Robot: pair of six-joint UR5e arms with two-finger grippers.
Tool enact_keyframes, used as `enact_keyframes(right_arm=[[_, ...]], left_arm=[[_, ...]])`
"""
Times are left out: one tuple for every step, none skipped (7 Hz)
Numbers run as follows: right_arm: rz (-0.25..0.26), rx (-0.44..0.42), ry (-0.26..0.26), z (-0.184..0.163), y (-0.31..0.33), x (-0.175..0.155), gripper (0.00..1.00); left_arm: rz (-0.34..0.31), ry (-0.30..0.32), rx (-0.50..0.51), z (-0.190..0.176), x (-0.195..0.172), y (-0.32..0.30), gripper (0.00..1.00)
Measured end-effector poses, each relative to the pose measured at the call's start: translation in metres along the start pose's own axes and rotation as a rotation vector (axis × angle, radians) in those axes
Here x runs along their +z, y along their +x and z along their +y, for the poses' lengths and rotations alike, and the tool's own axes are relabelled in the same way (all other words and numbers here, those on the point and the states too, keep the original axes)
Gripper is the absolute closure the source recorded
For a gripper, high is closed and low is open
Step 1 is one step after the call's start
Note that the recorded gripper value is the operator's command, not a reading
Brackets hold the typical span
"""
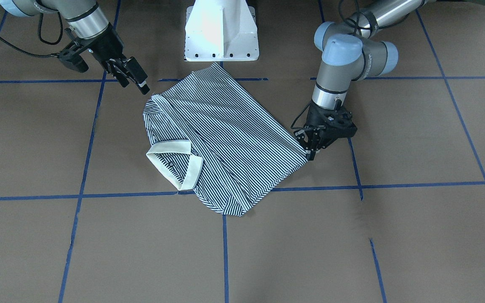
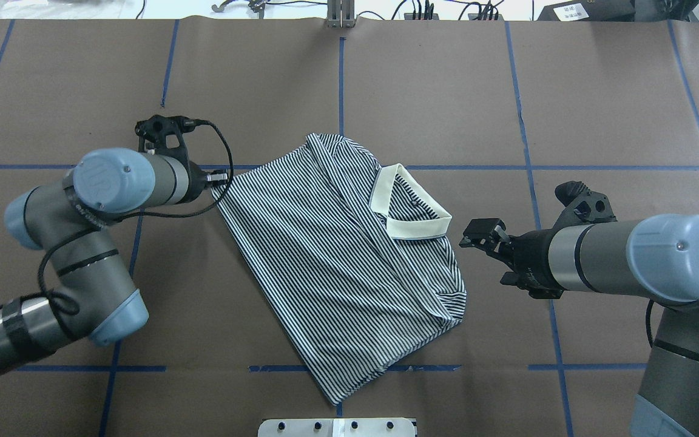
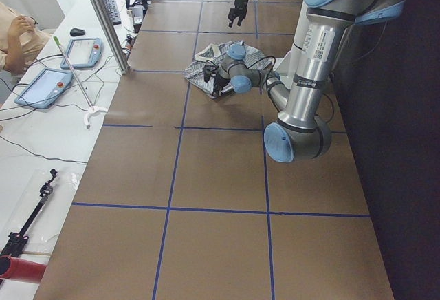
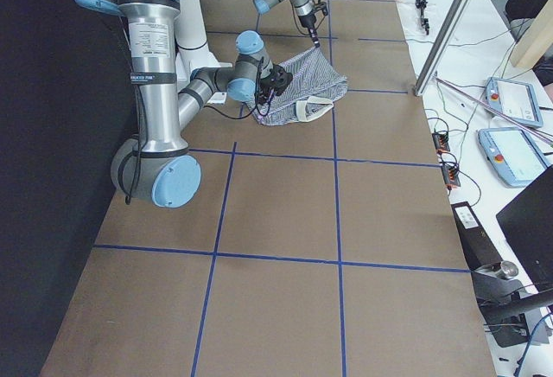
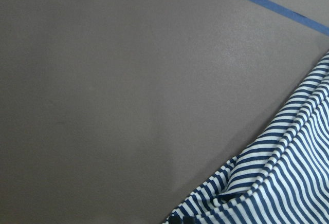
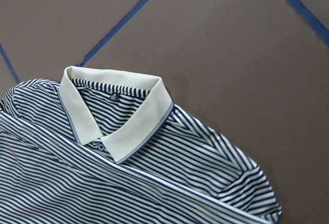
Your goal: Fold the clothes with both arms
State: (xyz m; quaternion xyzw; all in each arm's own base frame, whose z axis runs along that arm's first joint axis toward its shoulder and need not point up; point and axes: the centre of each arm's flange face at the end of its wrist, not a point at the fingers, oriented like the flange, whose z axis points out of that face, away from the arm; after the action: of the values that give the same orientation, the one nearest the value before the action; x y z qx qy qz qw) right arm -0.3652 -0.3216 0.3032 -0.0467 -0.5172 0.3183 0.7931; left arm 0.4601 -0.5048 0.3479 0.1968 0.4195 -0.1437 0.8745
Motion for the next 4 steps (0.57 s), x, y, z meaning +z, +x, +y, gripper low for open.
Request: enact_keyframes(right_arm=[[-0.004,0.002,0.001,-0.002,-0.001,-0.002,0.0],[-0.008,0.005,0.006,-0.005,-0.003,-0.004,0.0],[-0.012,0.009,0.011,-0.008,-0.004,-0.006,0.0],[-0.015,0.011,0.015,-0.01,-0.005,-0.007,0.0]], left_arm=[[0.004,0.047,-0.008,-0.042,0.029,0.003,1.0],[0.005,0.083,-0.015,-0.079,0.052,0.012,1.0],[0.004,0.102,-0.019,-0.103,0.067,0.026,1.0],[0.003,0.111,-0.022,-0.117,0.077,0.037,0.8]])
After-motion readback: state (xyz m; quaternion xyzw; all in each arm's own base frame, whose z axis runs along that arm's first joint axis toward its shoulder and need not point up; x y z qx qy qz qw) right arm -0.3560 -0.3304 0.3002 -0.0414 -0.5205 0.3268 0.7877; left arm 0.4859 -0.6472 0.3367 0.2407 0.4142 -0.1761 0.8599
